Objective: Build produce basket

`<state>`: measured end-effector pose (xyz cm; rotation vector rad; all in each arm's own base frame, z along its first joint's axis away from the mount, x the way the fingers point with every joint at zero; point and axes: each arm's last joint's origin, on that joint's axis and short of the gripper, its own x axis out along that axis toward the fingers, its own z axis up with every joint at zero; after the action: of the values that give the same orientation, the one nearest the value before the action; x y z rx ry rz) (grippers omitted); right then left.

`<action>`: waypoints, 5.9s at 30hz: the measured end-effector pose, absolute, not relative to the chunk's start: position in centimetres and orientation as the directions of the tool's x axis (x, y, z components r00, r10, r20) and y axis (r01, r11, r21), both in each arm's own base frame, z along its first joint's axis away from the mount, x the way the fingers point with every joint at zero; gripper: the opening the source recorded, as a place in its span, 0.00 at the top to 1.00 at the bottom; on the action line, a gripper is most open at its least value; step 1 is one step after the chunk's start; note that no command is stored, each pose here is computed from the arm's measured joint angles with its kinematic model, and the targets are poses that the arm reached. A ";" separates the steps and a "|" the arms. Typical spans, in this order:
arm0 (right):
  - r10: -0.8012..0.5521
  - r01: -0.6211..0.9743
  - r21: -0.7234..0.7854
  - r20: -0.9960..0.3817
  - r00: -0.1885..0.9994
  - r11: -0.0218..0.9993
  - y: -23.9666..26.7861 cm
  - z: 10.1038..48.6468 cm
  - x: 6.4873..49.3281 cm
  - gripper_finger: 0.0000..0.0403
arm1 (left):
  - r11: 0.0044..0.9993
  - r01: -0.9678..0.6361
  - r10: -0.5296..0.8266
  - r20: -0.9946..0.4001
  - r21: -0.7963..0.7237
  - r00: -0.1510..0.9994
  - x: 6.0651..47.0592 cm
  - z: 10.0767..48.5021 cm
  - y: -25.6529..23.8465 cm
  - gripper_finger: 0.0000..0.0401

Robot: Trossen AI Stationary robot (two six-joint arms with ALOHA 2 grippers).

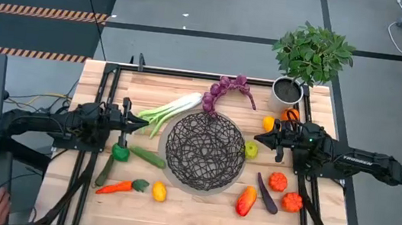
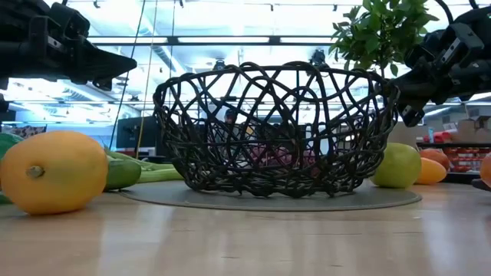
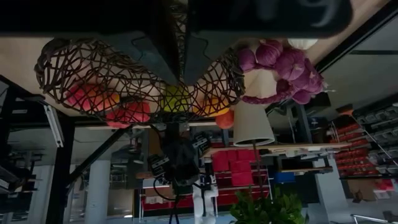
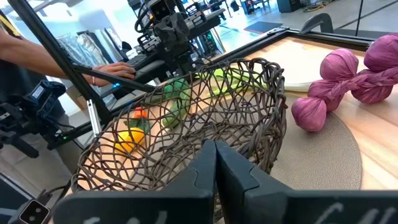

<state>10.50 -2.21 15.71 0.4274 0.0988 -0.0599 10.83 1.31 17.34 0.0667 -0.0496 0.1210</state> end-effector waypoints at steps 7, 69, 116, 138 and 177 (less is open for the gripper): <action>-0.037 0.079 0.411 -0.108 0.993 0.908 -2.2 15.7 10.5 0.97 | 0.990 -0.122 0.119 0.053 0.063 0.991 10.8 17.3 1.3 0.93; -0.037 0.079 0.410 -0.108 0.993 0.909 -2.2 15.7 10.5 0.97 | 0.990 -0.122 0.119 0.053 0.063 0.991 10.8 17.3 1.3 0.92; -0.153 0.138 0.386 0.008 0.988 0.912 -2.6 16.8 10.5 0.97 | 0.849 -0.122 0.080 -0.102 -0.514 0.991 22.8 39.0 3.1 0.92; -0.267 0.157 0.279 0.417 0.869 0.947 -4.0 35.2 10.8 0.97 | 0.852 -0.153 0.109 -0.115 -0.500 0.987 28.5 41.5 4.9 0.91; 0.454 0.242 0.918 -0.370 0.811 0.316 -9.7 29.8 29.4 0.97 | 0.913 -0.287 -0.011 -0.721 -0.290 0.693 18.8 38.3 4.9 0.67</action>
<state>29.40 -9.69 29.80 1.2669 0.6531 0.1534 18.78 4.87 38.25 -0.4014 0.7950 0.1586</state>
